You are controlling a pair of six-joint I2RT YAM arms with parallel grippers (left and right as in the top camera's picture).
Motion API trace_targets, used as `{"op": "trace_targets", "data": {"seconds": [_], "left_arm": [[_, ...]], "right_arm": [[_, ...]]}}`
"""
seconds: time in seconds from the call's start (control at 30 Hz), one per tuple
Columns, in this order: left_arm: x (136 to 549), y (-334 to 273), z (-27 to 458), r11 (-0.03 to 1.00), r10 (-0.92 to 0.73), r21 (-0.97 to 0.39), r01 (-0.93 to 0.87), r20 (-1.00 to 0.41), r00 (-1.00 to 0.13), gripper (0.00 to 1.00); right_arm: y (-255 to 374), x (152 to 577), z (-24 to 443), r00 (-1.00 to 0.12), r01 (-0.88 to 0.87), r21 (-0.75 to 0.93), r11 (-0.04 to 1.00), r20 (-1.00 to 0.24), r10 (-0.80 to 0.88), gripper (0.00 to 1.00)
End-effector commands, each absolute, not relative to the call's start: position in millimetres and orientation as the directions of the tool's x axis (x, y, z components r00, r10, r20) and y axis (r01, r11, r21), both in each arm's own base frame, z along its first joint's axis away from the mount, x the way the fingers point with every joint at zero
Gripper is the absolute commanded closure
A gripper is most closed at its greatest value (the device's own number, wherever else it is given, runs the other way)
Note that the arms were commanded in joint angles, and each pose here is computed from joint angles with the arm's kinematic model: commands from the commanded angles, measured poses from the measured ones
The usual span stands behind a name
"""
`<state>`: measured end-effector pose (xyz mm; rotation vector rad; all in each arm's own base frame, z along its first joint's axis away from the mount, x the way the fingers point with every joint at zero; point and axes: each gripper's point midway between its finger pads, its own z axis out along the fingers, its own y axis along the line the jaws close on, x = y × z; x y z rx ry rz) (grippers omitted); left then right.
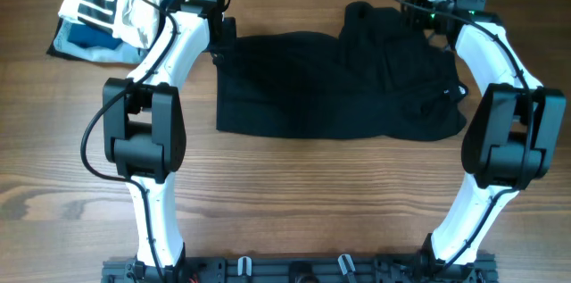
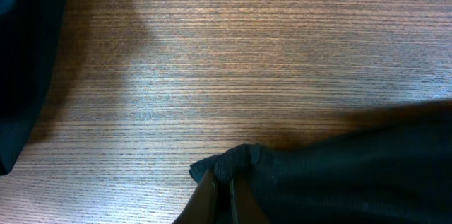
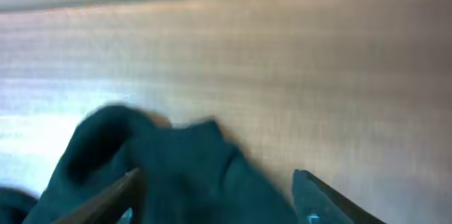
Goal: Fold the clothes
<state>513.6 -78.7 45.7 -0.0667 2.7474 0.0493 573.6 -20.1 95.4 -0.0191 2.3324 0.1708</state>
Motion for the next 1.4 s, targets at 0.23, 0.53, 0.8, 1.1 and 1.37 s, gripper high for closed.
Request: {"op": "trace_targets", "data": {"seconds": [0.23, 0.53, 0.8, 1.1, 1.37], "left_arm": [[514.5, -78.8, 56.7, 0.997, -0.054, 0.025, -0.07, -0.407, -0.912, 0.96], [513.6, -78.5, 56.3, 0.997, -0.054, 0.026, -0.07, -0.403, -0.914, 0.96], [514.5, -78.8, 56.7, 0.997, -0.055, 0.025, -0.071, -0.407, -0.912, 0.96], [515.3, -78.9, 57.1, 0.997, -0.055, 0.024, -0.07, -0.41, -0.91, 0.96], [511.7, -76.6, 55.6, 0.997, -0.056, 0.029, -0.073, -0.395, -0.917, 0.96]], "right_arm": [[22.6, 598.7, -5.1, -0.686, -0.193, 0.014, 0.981, -0.717, -0.125, 0.3], [19.5, 611.5, -21.7, -0.648, -0.164, -0.028, 0.986, -0.751, -0.13, 0.35], [19.4, 621.8, -25.8, -0.646, -0.132, 0.009, 0.991, -0.76, -0.079, 0.85], [9.0, 652.2, 86.6, -0.69, -0.115, 0.016, 0.993, -0.721, -0.069, 0.96], [3.5, 578.7, 99.9, -0.882, -0.098, 0.077, 0.992, -0.469, -0.05, 0.96]]}}
